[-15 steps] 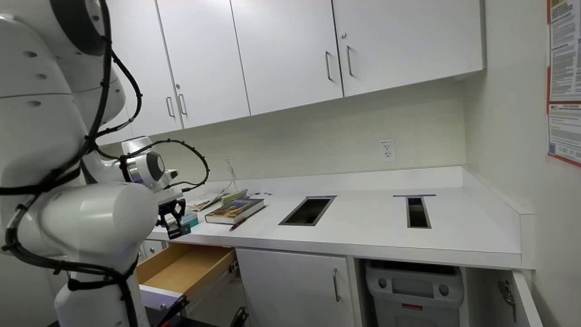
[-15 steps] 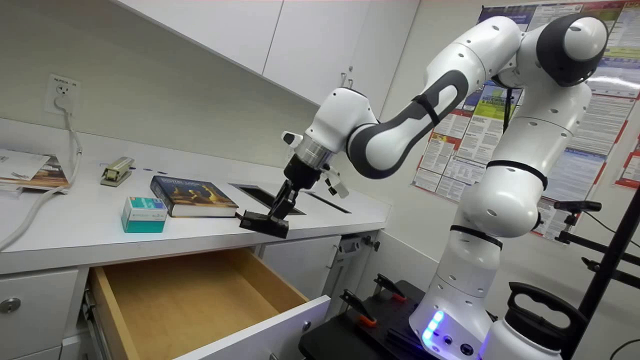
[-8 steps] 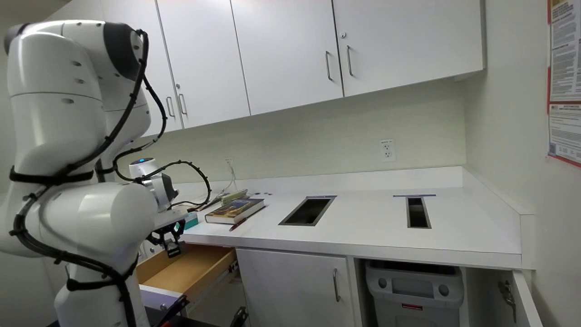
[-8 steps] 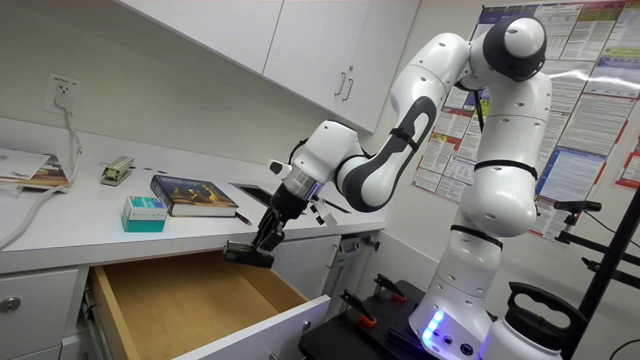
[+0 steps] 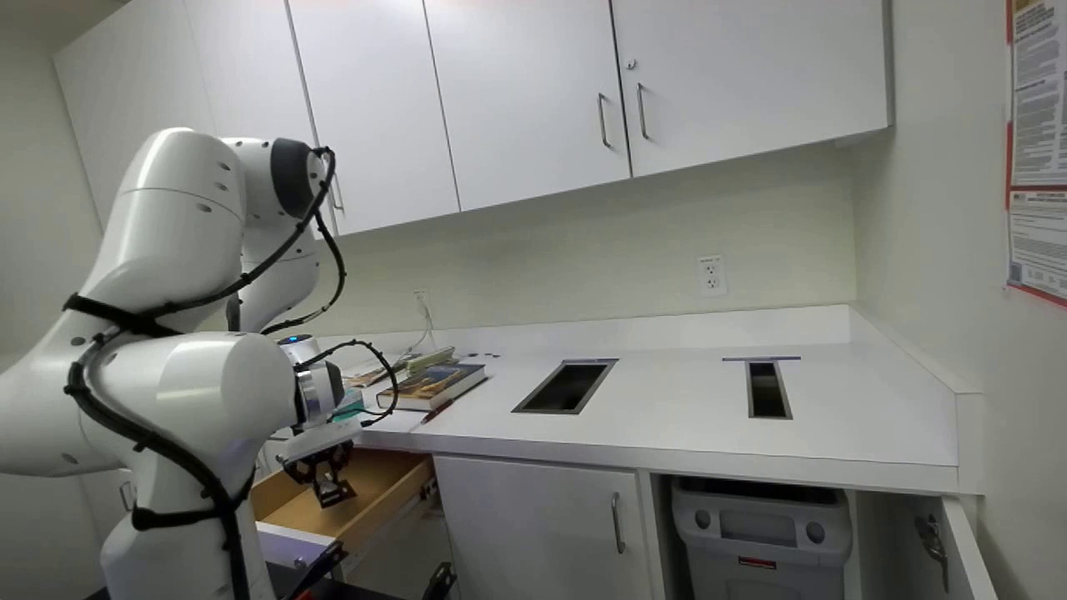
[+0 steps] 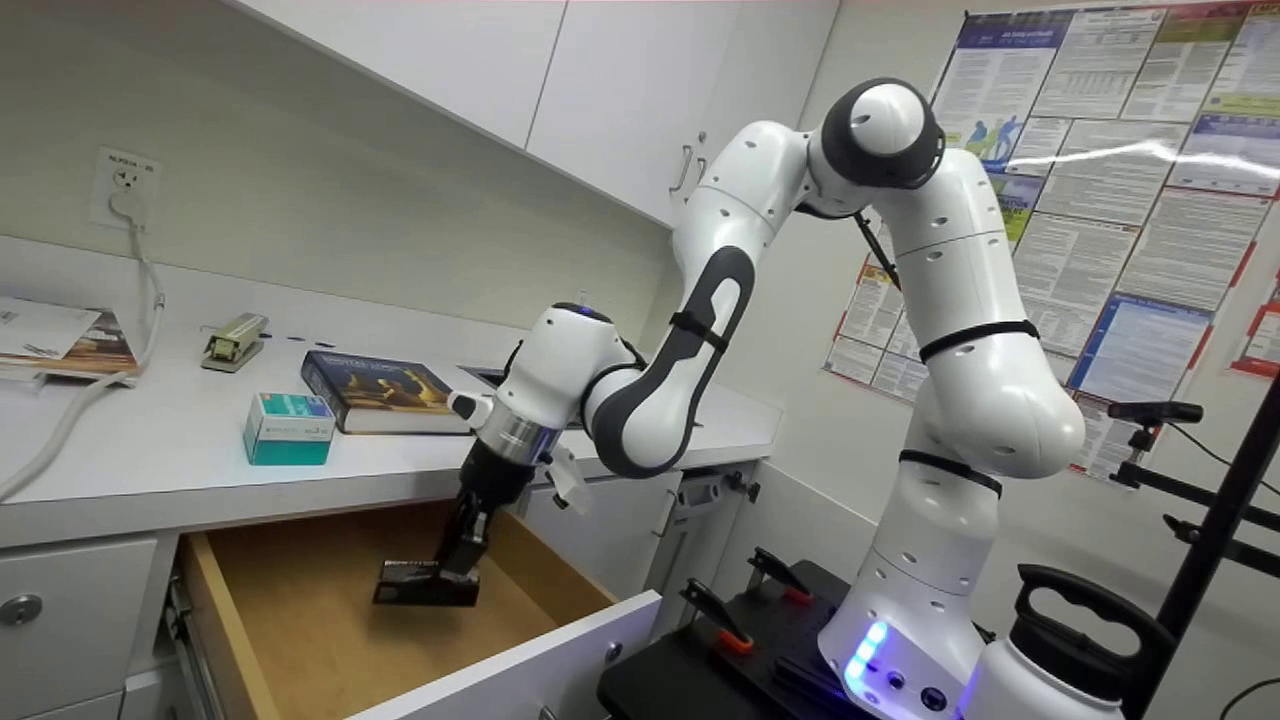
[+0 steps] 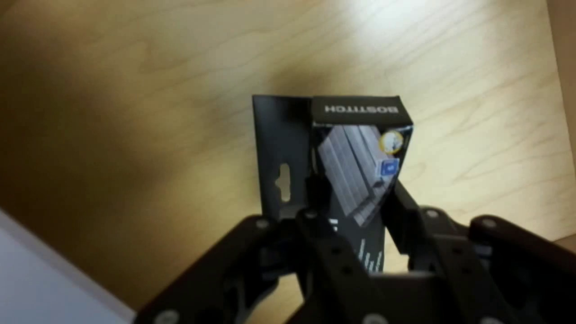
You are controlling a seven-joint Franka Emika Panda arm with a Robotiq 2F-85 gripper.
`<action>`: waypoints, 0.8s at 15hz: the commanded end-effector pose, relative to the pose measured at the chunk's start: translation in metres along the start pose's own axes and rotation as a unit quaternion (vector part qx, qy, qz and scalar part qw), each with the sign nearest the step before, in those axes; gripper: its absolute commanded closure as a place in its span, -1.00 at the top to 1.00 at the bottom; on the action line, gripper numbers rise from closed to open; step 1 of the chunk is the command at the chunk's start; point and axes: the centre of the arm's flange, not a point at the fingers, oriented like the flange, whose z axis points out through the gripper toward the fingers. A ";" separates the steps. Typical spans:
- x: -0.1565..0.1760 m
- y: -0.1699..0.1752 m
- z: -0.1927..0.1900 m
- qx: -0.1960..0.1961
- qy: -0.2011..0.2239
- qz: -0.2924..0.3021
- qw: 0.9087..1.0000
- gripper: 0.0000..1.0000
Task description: Put the black box in the open drawer
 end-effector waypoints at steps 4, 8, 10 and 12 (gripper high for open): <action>0.032 -0.024 0.047 0.001 -0.005 0.007 1.000 0.28; 0.026 -0.039 -0.016 -0.039 -0.008 -0.003 0.999 0.87; 0.022 -0.045 -0.052 -0.049 -0.008 -0.018 0.999 1.00; 0.015 -0.050 -0.087 -0.033 -0.012 -0.038 0.999 1.00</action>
